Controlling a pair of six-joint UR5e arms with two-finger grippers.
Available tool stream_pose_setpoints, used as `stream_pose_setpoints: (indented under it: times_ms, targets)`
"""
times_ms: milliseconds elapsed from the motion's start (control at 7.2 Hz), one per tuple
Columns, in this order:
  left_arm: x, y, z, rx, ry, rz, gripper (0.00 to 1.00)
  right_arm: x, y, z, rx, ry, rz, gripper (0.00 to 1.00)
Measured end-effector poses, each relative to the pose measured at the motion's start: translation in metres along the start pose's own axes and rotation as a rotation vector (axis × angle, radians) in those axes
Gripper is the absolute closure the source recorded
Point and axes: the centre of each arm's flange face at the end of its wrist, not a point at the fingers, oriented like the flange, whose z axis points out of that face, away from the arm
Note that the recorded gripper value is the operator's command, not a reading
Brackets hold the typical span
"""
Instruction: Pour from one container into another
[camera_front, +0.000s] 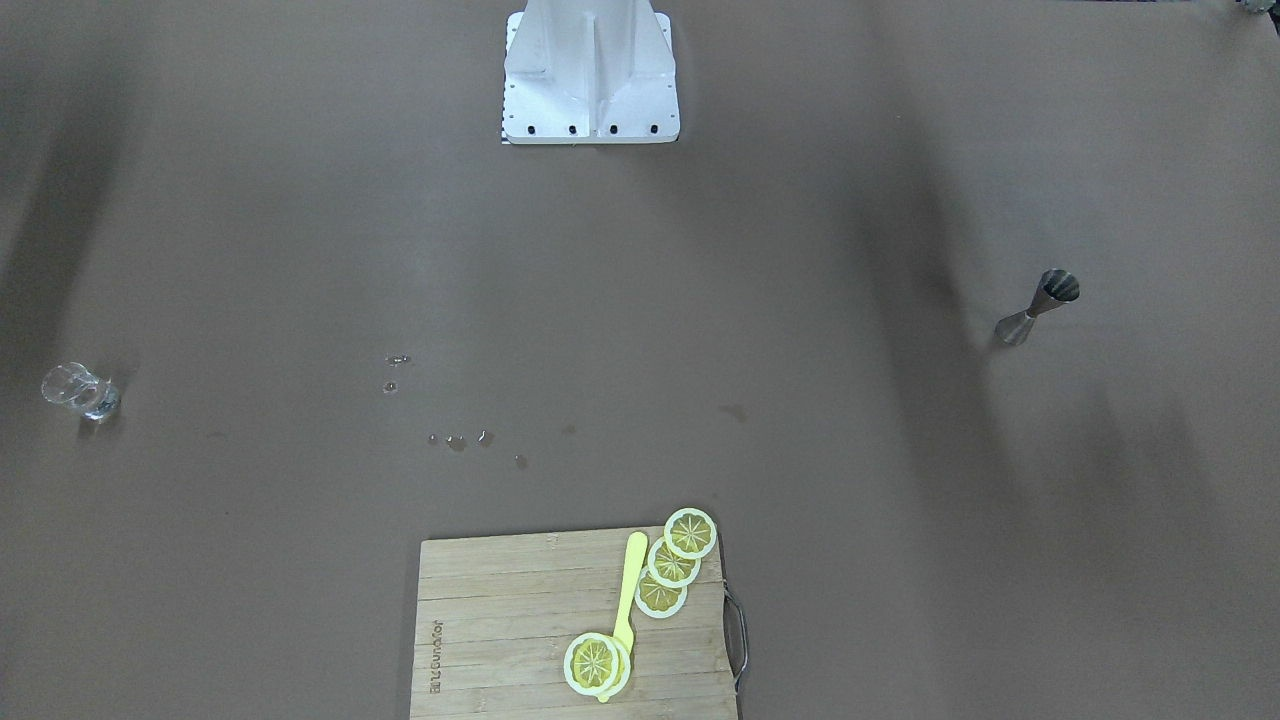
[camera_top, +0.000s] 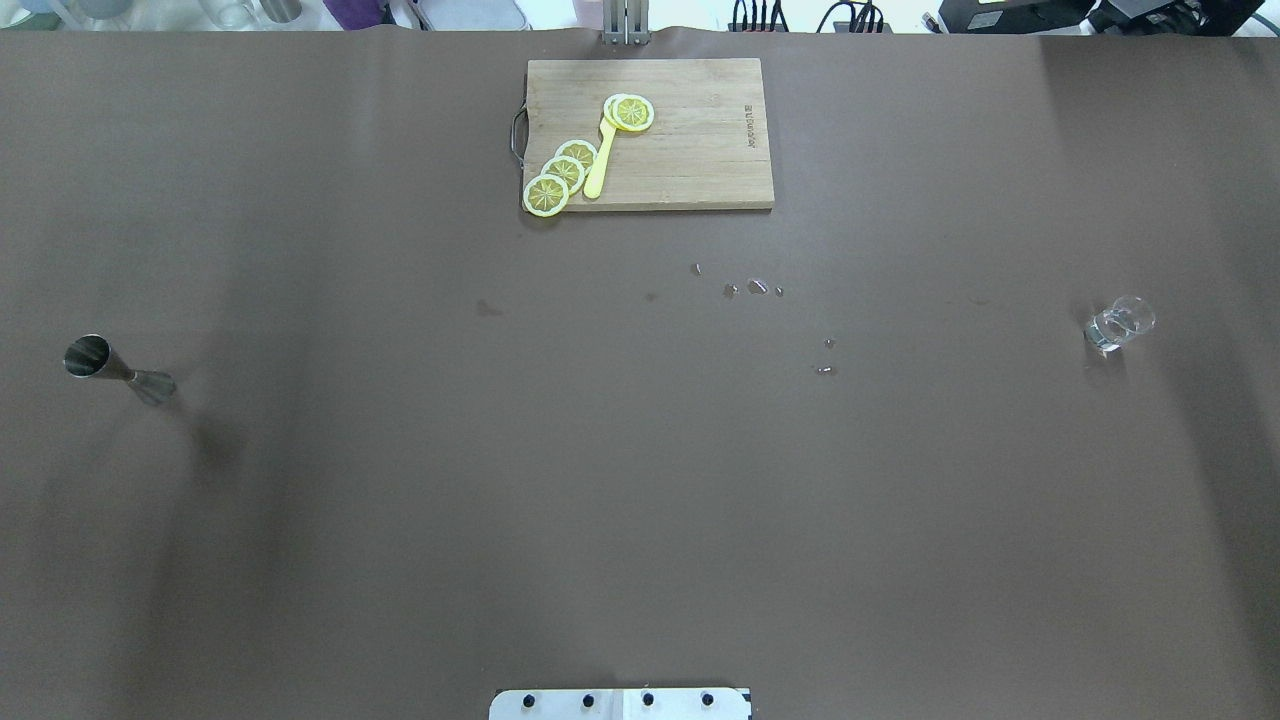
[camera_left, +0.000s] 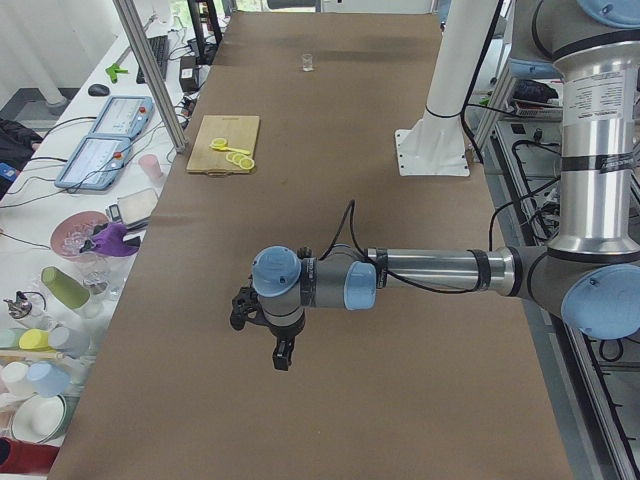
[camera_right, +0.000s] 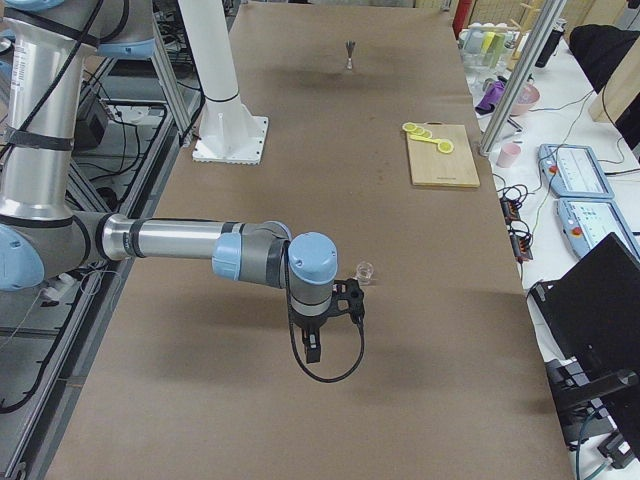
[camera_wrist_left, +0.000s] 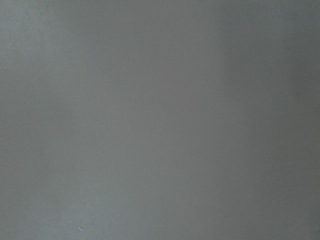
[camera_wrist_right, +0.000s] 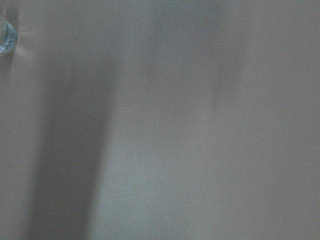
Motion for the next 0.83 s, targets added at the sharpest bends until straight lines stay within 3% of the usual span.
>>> stream_pose_setpoints:
  times_ms: [833]
  targets:
    - [0.0023,-0.0033,-0.0024,0.007,0.003,0.004,0.02,0.0000,0.0000,0.0000,0.000,0.000,-0.001,0.00]
